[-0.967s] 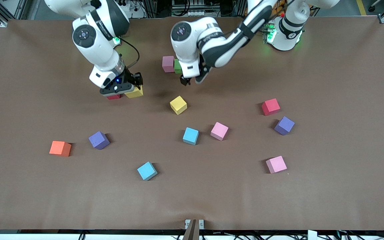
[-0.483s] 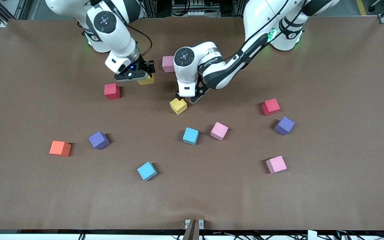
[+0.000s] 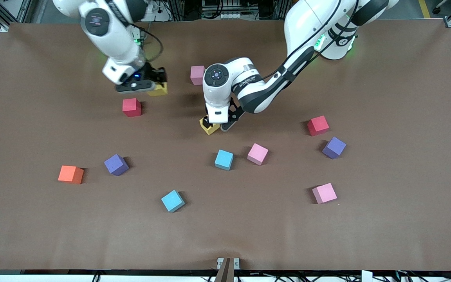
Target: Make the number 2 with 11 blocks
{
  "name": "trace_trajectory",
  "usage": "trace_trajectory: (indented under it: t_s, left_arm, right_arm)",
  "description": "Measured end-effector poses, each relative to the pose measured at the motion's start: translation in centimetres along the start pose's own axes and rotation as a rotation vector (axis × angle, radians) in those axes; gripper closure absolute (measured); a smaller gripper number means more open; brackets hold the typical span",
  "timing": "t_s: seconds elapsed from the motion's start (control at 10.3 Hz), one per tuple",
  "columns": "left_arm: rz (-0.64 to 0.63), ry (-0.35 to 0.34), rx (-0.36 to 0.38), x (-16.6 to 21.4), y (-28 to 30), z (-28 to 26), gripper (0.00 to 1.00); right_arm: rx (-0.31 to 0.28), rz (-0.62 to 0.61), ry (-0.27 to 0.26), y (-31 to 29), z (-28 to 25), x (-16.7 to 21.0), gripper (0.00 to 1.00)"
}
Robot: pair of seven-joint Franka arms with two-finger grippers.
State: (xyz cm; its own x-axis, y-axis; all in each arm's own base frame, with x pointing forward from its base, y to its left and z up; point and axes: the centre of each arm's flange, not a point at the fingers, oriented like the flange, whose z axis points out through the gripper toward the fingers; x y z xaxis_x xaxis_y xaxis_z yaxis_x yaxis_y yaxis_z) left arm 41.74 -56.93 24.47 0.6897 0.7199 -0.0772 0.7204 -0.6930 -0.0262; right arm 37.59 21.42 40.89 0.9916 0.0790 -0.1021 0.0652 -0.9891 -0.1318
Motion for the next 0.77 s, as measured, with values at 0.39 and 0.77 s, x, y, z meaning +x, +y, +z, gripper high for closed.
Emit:
trace_trajectory:
  t_s: [0.39,0.77]
  left_arm:
    - [0.005,0.018,-0.007,-0.2,0.3,0.6,0.0]
    - [-0.021,0.029,-0.053,1.9,1.1,0.8,0.0]
  right_arm:
    - [0.023,0.017,0.008,3.1,-2.4,-0.5,0.41]
    - [0.016,0.007,0.018,5.4,-2.6,0.3,0.41]
